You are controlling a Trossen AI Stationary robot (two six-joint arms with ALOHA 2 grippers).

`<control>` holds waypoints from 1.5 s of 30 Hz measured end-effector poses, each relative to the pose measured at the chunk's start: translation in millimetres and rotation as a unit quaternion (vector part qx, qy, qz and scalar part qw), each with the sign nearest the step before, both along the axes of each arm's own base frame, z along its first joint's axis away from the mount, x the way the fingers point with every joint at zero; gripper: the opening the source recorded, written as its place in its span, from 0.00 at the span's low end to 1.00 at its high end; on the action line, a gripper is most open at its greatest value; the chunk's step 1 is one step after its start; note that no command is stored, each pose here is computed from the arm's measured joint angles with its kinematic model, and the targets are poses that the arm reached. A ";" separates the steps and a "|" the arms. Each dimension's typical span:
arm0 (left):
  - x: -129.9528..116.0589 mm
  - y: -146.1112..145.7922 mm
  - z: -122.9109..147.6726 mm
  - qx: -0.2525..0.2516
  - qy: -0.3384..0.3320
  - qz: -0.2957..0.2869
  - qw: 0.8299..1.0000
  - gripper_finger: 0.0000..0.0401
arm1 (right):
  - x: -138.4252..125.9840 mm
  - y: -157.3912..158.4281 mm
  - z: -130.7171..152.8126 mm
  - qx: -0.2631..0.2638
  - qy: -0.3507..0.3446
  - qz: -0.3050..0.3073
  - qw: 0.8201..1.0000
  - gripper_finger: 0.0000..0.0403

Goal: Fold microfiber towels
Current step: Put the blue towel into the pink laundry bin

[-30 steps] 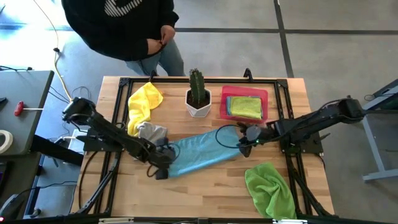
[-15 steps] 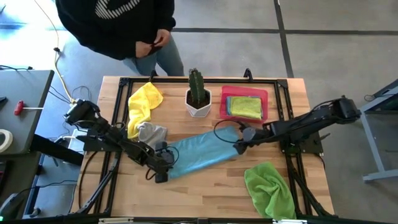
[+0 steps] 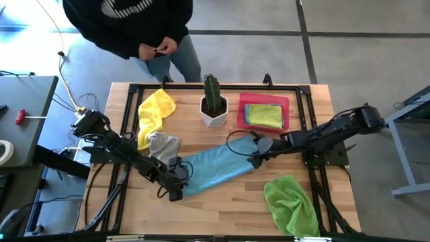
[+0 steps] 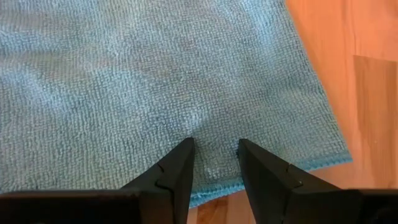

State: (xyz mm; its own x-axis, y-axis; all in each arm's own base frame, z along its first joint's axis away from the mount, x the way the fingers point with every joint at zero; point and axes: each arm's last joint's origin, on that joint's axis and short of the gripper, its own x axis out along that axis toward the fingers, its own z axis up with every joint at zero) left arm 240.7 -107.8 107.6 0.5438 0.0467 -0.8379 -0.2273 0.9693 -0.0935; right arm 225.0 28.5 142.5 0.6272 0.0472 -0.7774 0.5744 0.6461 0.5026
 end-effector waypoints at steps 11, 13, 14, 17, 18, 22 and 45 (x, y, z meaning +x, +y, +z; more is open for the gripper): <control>0.2 -0.2 -0.4 -0.007 -0.003 0.006 1.000 0.30 | -15.8 -3.0 -0.6 -0.009 0.093 -0.038 0.995 0.62; 0.5 -0.4 -0.3 -0.009 -0.005 0.007 1.000 0.30 | -18.0 -3.3 -1.8 -0.009 0.105 -0.041 0.994 0.62; 0.6 -0.4 -0.2 -0.011 -0.005 0.009 1.000 0.30 | -19.7 -3.5 -2.6 -0.010 0.115 -0.042 0.992 0.62; 0.7 -0.5 -0.3 -0.016 -0.006 0.015 1.000 0.30 | -23.6 -3.8 -4.3 -0.007 0.137 -0.050 0.989 0.62; 0.7 -0.5 -0.3 -0.017 -0.006 0.017 1.000 0.30 | -24.8 -3.8 -4.9 -0.002 0.144 -0.051 0.988 0.62; 1.4 -1.1 -0.1 -0.022 -0.009 0.015 1.000 0.30 | -23.1 0.1 -4.2 0.021 0.135 -0.056 0.989 0.62; 7.3 -5.8 3.4 -0.062 -0.039 0.001 0.997 0.30 | -20.7 26.1 -12.6 0.008 0.127 -0.063 0.990 0.23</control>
State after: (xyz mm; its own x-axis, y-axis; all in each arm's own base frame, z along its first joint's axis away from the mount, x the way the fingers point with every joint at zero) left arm 248.0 -113.7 111.0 0.6078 -0.0544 -0.7922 -0.2162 0.9486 -0.2310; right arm 204.2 54.6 129.8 0.4139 -0.0043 -0.9103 0.7586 0.5545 0.3422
